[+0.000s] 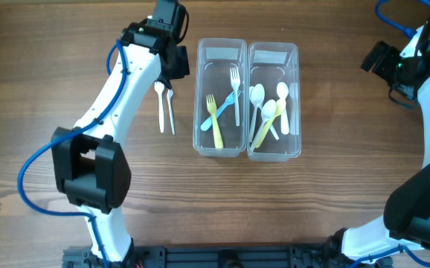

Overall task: Pack container
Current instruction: 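Carry the white fork into the left container and release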

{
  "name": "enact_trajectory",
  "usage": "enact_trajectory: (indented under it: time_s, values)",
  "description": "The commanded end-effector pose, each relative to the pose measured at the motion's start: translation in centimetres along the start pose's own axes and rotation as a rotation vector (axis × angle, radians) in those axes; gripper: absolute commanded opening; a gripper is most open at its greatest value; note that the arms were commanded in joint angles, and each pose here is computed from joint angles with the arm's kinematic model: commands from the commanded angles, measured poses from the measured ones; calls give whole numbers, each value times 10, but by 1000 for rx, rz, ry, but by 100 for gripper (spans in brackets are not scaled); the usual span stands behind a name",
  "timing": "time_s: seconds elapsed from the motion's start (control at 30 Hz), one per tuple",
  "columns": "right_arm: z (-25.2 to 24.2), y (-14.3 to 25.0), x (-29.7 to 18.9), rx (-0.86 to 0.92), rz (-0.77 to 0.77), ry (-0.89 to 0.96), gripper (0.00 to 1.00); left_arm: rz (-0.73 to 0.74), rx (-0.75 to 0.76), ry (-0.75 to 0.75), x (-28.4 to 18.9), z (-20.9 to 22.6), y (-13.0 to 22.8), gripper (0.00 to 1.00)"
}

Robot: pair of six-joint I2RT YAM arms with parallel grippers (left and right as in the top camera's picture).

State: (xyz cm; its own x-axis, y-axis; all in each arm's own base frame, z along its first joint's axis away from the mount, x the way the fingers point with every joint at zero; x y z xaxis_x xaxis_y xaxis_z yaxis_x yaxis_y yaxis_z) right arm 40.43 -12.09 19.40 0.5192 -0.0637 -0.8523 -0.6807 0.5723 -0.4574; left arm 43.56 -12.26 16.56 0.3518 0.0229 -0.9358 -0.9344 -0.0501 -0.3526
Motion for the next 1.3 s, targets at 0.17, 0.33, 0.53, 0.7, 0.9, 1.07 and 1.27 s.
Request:
enact_trajectory:
  time_s: [0.17, 0.33, 0.53, 0.7, 0.9, 1.07, 1.27]
  values:
    - [3, 0, 1, -4, 6, -9, 99, 208, 50, -91, 103, 7, 43, 29]
    - [3, 0, 1, -5, 7, -9, 100, 204, 47, -90, 106, 7, 42, 29]
    - [3, 0, 1, -7, 6, -9, 100, 268, 56, -112, 127, 9, 56, 29]
    - [3, 0, 1, -6, 6, -9, 100, 269, 56, -113, 129, 9, 57, 20]
    - [3, 0, 1, -6, 6, -9, 99, 273, 57, -115, 114, 13, 54, 4]
    - [3, 0, 1, -5, 6, -9, 100, 84, 45, -18, 17, -3, 4, 4]
    - [3, 0, 1, -5, 6, -9, 100, -148, 206, 213, -82, -87, 5, 4]
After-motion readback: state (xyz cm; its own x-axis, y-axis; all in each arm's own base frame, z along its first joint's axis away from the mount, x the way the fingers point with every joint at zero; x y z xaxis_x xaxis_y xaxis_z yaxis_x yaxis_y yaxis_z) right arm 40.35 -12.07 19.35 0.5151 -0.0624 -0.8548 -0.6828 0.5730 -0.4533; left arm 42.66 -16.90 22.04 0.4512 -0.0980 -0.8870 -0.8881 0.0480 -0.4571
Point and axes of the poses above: each gripper's point midway between its finger pads, its own x axis out along the fingers, its own z axis along the line the jaws close on, y = z × x, the point moved 4 cm from there along -x, back along the fingers, and after that the axes turned 4 degrees about x, right-handed, at the moved point
